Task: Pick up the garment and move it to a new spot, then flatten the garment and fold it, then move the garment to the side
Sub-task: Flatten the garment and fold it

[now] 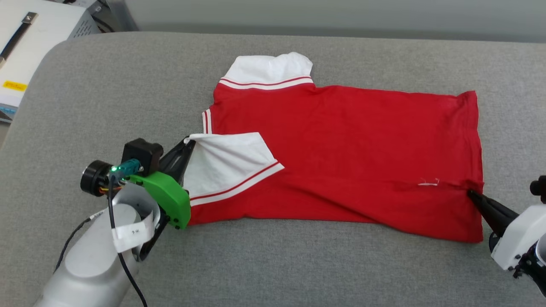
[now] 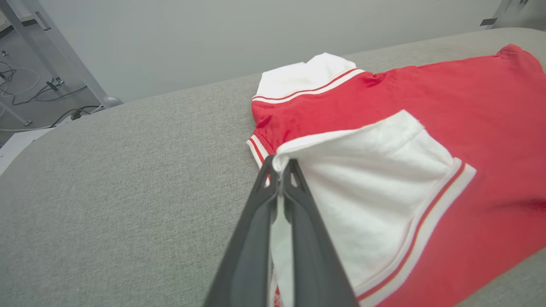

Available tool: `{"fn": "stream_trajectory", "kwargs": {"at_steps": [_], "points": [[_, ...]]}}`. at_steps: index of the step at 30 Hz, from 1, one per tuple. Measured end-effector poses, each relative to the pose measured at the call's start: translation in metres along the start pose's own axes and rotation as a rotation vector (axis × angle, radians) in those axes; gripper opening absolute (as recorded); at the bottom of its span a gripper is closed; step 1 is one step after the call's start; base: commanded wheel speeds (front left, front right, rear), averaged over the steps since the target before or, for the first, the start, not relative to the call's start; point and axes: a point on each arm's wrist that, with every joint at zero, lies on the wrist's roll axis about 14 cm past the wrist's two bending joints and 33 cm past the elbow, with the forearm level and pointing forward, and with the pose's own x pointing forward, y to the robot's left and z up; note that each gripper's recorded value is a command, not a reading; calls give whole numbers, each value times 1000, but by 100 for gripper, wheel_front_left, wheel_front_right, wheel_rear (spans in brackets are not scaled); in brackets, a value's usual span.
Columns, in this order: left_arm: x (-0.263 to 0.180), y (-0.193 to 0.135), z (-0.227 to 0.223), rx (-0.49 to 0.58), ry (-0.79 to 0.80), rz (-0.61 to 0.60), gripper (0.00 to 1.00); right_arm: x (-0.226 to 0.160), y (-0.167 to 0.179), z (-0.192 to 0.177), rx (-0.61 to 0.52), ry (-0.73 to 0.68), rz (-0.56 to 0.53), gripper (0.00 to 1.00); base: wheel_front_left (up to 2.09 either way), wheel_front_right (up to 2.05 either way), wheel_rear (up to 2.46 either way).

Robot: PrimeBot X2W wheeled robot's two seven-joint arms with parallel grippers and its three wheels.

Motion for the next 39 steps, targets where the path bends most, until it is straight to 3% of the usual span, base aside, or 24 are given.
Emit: {"fn": "stream_trajectory", "kwargs": {"at_steps": [7,14,21,22,23,24,25,30,39], "points": [[33,20,-32,35,103,8,0,31,-11,-1,-2,32,-10,0,0,0,0],[45,13,-81,31,240,-12,0,46,-21,-14,-5,70,-29,0,0,0,0],[48,7,-90,11,265,-24,0,46,-23,-17,-14,60,-35,0,0,0,0],[47,7,-90,8,267,-23,29,46,-22,-16,-14,56,-33,0,0,0,0],[46,8,-90,6,269,-20,44,45,-21,-16,-16,52,-30,20,0,0,0],[44,9,-89,1,268,-15,100,45,-19,-14,-19,44,-28,84,0,0,0],[43,8,-87,-4,265,-13,100,44,-18,-11,-19,31,-24,100,0,0,0],[35,16,-71,12,235,-3,100,41,-10,13,-34,-61,-1,100,0,0,0],[28,44,-3,89,183,-5,100,24,-2,39,-70,-145,26,100,0,0,0]]}}
